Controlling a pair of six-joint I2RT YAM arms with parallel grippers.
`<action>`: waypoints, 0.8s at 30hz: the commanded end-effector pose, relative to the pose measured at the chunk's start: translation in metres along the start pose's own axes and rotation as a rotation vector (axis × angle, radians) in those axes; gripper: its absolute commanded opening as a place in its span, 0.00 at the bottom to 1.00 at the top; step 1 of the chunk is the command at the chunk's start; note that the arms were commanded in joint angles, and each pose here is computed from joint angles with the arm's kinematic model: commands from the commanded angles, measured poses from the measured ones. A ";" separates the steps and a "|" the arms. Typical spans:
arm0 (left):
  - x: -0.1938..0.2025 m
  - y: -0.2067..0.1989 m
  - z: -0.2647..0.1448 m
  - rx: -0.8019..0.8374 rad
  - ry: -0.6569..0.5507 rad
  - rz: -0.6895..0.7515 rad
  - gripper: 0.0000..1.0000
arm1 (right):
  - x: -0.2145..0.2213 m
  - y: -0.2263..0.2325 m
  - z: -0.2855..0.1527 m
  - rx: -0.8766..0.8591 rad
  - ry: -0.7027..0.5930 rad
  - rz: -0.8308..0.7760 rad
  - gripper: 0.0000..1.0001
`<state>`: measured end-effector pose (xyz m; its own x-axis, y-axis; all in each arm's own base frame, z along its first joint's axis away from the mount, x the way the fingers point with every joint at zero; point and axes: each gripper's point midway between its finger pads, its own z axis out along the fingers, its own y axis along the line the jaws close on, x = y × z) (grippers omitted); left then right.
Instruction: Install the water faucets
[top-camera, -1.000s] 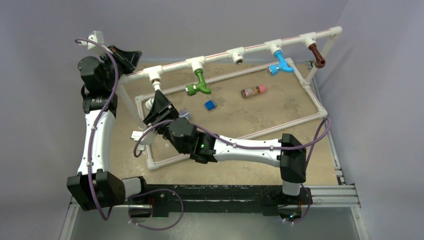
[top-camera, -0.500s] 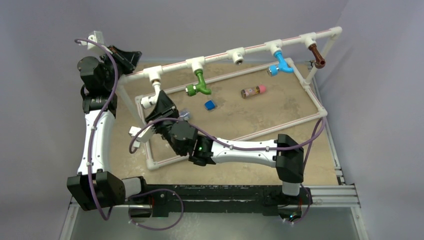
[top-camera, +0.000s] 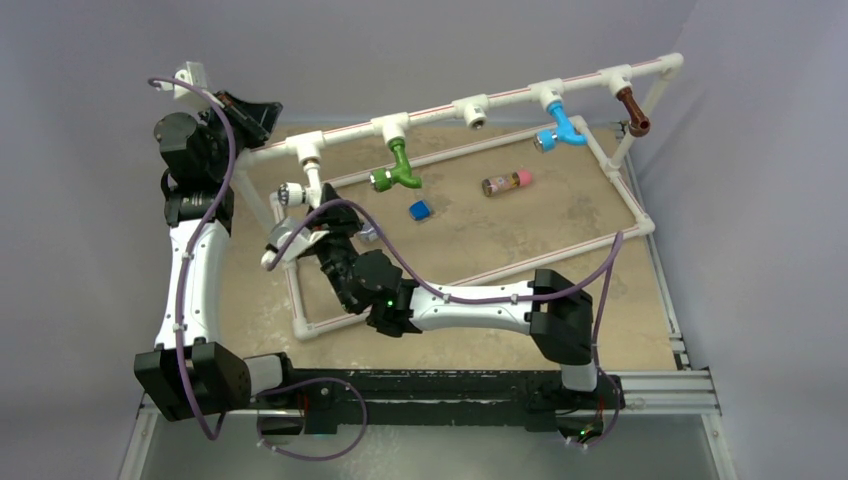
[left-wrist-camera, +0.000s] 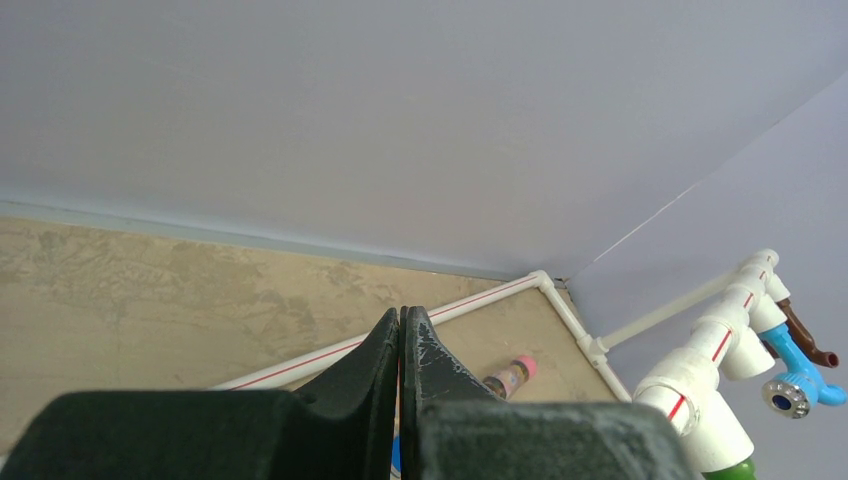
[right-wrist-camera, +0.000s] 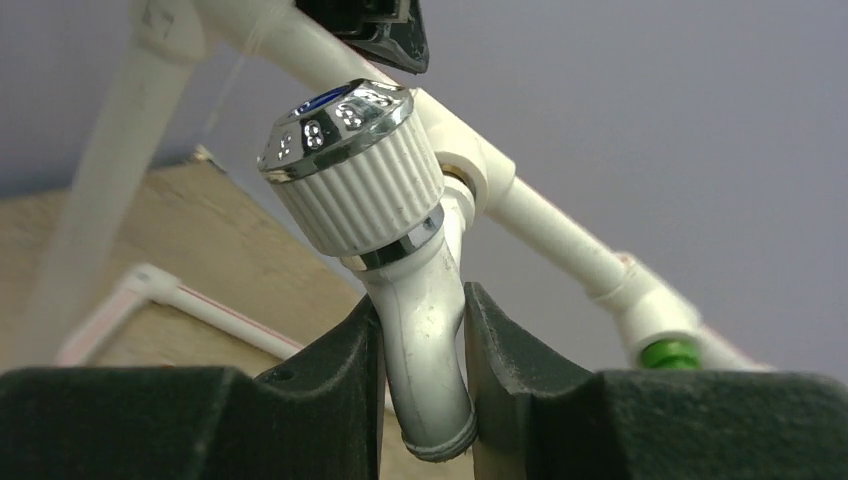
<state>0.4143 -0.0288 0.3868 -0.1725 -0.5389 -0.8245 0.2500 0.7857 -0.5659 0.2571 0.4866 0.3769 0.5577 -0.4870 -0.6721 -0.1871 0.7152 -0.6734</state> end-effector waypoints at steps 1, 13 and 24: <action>0.148 0.072 -0.029 -0.245 0.476 -0.308 0.00 | -0.021 0.004 0.003 0.073 -0.080 0.626 0.00; 0.146 0.070 -0.030 -0.225 0.474 -0.305 0.00 | -0.034 -0.007 -0.008 0.140 -0.153 1.353 0.00; 0.145 0.068 -0.029 -0.207 0.469 -0.297 0.00 | -0.055 -0.035 -0.016 0.150 -0.252 1.839 0.00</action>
<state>0.4124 -0.0305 0.3869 -0.1838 -0.5349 -0.8247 0.2677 0.7800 -0.5656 0.2429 0.5014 0.3747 -0.0049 0.7256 -0.6881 -0.5334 0.5801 0.6156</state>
